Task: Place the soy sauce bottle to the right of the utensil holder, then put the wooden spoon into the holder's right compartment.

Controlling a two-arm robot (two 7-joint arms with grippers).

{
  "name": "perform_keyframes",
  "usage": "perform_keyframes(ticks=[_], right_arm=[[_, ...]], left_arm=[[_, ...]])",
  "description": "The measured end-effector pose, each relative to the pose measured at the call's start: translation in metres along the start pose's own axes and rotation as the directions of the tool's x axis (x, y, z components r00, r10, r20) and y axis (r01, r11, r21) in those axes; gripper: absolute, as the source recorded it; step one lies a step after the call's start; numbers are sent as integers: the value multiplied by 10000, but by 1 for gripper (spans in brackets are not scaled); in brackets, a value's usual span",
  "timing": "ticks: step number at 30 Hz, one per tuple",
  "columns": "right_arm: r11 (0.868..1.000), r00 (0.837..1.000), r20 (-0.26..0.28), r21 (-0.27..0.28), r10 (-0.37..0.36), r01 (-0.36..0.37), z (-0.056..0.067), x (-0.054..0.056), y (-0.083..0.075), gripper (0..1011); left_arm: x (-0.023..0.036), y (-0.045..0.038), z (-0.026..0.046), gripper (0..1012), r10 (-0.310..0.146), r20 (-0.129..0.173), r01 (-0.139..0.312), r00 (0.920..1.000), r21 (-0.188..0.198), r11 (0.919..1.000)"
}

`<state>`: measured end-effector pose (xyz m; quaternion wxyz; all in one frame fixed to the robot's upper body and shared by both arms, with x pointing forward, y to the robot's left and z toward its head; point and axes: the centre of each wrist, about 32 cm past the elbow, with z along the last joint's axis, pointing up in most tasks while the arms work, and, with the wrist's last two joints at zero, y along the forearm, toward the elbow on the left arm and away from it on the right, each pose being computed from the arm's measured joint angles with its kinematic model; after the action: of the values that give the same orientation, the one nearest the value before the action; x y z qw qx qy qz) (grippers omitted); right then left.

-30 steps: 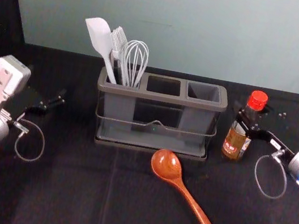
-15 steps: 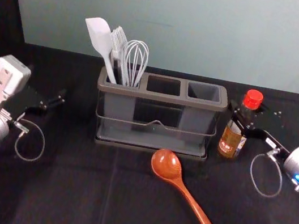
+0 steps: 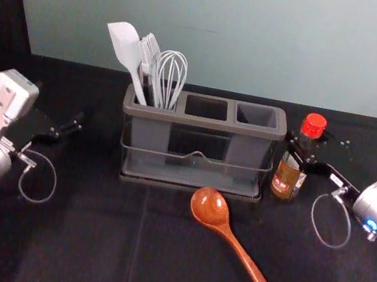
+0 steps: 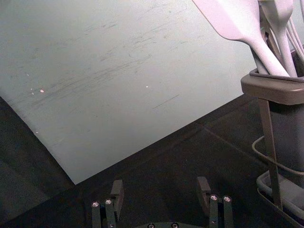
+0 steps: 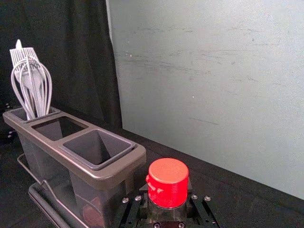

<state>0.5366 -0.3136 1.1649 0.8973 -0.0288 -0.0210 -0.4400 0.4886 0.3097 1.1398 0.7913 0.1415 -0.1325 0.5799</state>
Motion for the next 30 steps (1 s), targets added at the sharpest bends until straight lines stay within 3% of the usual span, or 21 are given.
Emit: perform_keyframes(ticks=[8,19,22,30], right_arm=[[9998,9998,-97,29,-177,178,6,-13,-15,644],[9981,9991,-16,439,-428,428,137,-56,-170,954],[9971,9986,-51,549,-528,530,153,-83,-239,1002],[9946,9978,-123,804,-652,660,196,-187,-494,1004]], left_arm=[[0,0,0,1005,-1,0,1,10000,-1,10000],[0,0,0,1005,0,0,0,10000,0,10000],[0,0,0,1005,0,1,0,10000,0,10000],[0,0,0,1005,-1,0,1,10000,1,10000]])
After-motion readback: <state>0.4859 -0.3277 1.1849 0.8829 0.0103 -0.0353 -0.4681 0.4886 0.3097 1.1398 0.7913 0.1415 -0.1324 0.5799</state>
